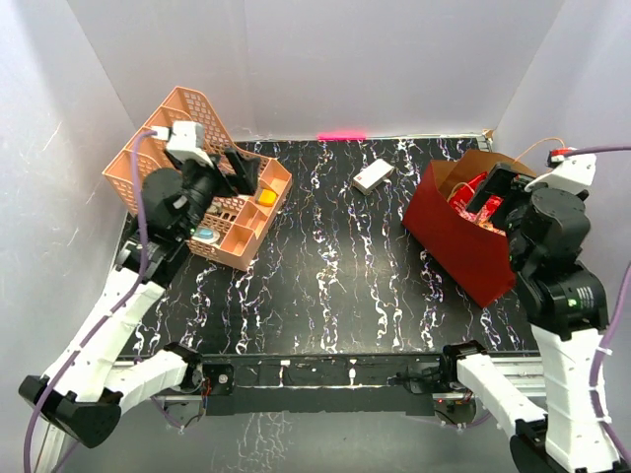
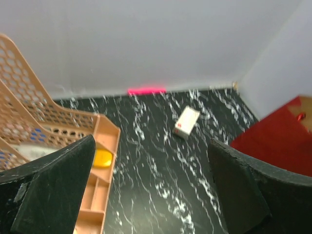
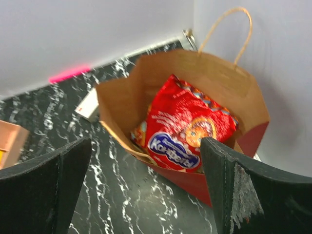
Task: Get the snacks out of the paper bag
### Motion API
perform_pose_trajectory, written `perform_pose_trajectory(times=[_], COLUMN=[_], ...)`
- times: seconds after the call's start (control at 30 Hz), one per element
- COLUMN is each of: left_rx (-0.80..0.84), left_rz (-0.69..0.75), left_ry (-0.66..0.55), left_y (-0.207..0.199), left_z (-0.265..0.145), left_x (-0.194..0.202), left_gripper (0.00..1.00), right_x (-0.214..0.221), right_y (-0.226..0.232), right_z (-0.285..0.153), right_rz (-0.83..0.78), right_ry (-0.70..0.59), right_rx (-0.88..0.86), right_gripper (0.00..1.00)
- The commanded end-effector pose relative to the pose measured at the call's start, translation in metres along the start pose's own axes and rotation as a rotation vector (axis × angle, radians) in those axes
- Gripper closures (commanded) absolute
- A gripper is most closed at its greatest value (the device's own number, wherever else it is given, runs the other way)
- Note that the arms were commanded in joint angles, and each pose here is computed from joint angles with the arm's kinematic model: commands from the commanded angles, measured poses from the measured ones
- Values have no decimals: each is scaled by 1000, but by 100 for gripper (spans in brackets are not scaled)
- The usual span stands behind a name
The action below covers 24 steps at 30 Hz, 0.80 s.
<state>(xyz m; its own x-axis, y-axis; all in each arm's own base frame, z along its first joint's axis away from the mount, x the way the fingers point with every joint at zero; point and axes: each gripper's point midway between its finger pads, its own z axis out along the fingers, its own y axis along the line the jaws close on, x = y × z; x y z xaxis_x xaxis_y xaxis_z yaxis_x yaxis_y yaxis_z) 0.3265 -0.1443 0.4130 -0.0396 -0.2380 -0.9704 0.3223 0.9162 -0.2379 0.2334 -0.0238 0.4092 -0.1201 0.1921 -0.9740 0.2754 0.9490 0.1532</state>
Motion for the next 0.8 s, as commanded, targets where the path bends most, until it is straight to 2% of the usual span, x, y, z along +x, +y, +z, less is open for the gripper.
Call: perform_pose_trajectory(times=[0.0,0.1,0.27,0.6,0.67,0.77], left_rx=[55,98,133,159,161,159], left_rz=[-3,22,34,36,38,42], left_ry=[9,66,103,80,77,73], left_y=[-19,-34,-48,-61,-62,-63], left_z=[-3,-5,-13,-21,-21,-20], left_x=[28,61,88,90,90,91], left_gripper=[2,2,2,2,2,2], right_x=[20,37,63,89,91,94], right_y=[-9,-9,-6,24,30,36], right_z=[15,26,44,66,69,70], right_rz=[13,-24,-72,-138,-144,-146], right_ry=[63,132,239,336,340,350], right_rx=[49,39,12,-181,-214,-251], right_gripper=[2,2,2,5,11,35])
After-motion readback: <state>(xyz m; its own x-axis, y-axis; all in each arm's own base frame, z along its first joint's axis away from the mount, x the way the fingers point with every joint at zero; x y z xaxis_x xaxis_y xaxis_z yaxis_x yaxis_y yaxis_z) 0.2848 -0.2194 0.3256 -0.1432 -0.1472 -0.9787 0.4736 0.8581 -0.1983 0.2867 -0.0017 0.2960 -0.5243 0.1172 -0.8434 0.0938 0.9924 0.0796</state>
